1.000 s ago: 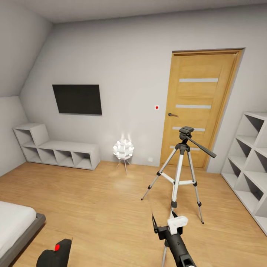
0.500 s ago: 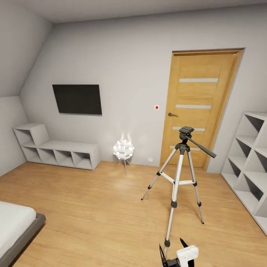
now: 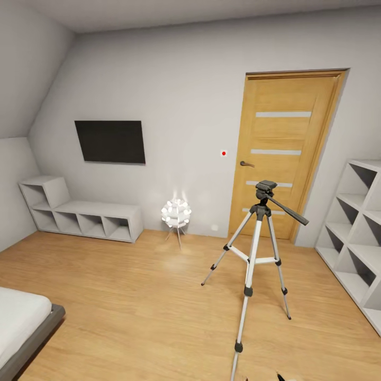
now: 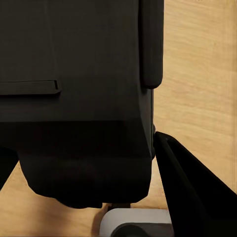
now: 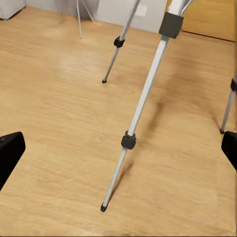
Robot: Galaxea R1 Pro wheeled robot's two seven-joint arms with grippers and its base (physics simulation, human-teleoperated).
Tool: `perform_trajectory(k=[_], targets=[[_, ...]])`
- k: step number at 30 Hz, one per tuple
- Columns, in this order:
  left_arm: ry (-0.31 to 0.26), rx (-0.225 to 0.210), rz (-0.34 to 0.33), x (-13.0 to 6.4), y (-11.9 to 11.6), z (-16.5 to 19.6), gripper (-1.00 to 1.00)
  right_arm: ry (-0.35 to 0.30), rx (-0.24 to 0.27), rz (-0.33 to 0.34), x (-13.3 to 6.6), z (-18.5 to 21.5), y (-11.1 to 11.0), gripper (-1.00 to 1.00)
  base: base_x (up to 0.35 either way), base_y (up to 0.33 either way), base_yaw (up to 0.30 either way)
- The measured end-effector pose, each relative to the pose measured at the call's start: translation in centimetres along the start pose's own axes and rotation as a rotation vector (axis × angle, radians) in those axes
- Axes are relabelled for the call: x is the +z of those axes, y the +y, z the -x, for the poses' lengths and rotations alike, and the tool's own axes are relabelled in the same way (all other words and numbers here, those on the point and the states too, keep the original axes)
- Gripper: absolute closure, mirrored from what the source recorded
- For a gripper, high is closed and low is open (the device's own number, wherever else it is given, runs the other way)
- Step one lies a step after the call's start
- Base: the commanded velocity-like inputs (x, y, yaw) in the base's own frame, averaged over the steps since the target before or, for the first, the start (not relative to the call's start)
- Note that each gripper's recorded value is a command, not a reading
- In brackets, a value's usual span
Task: Attach the digital camera to the camera tripod in the bedroom.
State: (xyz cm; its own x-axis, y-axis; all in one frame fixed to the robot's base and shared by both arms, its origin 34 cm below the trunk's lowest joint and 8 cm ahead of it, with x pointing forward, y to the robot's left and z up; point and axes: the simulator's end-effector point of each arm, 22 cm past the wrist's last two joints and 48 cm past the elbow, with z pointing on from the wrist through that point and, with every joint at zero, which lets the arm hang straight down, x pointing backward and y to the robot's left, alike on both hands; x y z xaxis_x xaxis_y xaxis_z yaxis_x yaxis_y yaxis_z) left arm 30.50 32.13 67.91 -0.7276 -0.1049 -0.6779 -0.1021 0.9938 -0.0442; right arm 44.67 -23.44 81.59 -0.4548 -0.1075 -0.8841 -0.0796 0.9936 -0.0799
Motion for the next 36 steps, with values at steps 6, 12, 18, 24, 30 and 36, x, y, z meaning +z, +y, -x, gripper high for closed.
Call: perform_trajectory(k=[6, 12, 18, 24, 30, 36], targets=[[0.001, -0.002, -0.001, 0.0, -0.1, -0.1, 1.0, 0.026, 0.008, -0.004, -0.2, -1.3, -0.1, -1.0, 0.0, 0.0, 0.0], [0.001, -0.003, -0.003, 0.0, -0.3, -0.1, 1.0, 0.028, 0.011, -0.003, -0.3, -1.5, 0.1, -1.0, 0.0, 0.0, 0.0], [0.002, -0.004, -0.003, 0.0, -0.4, -0.2, 1.0, 0.03, 0.011, 0.0, -0.3, -1.5, 0.2, -1.0, 0.0, 0.0, 0.0], [0.001, -0.003, -0.007, -0.1, -0.5, -0.2, 1.0, 0.028, 0.012, 0.0, -0.4, -1.4, 0.2, -1.0, 0.084, 0.097, -0.062], [-0.003, -0.005, -0.006, 0.0, -0.6, 0.0, 1.0, 0.025, 0.012, 0.0, -0.3, -1.3, 0.1, -1.0, 0.203, 0.237, -0.214], [-0.008, -0.007, -0.007, 0.0, -0.7, 0.2, 1.0, 0.021, 0.012, -0.001, -0.3, -1.2, 0.1, -1.0, 0.104, 0.121, -0.227]])
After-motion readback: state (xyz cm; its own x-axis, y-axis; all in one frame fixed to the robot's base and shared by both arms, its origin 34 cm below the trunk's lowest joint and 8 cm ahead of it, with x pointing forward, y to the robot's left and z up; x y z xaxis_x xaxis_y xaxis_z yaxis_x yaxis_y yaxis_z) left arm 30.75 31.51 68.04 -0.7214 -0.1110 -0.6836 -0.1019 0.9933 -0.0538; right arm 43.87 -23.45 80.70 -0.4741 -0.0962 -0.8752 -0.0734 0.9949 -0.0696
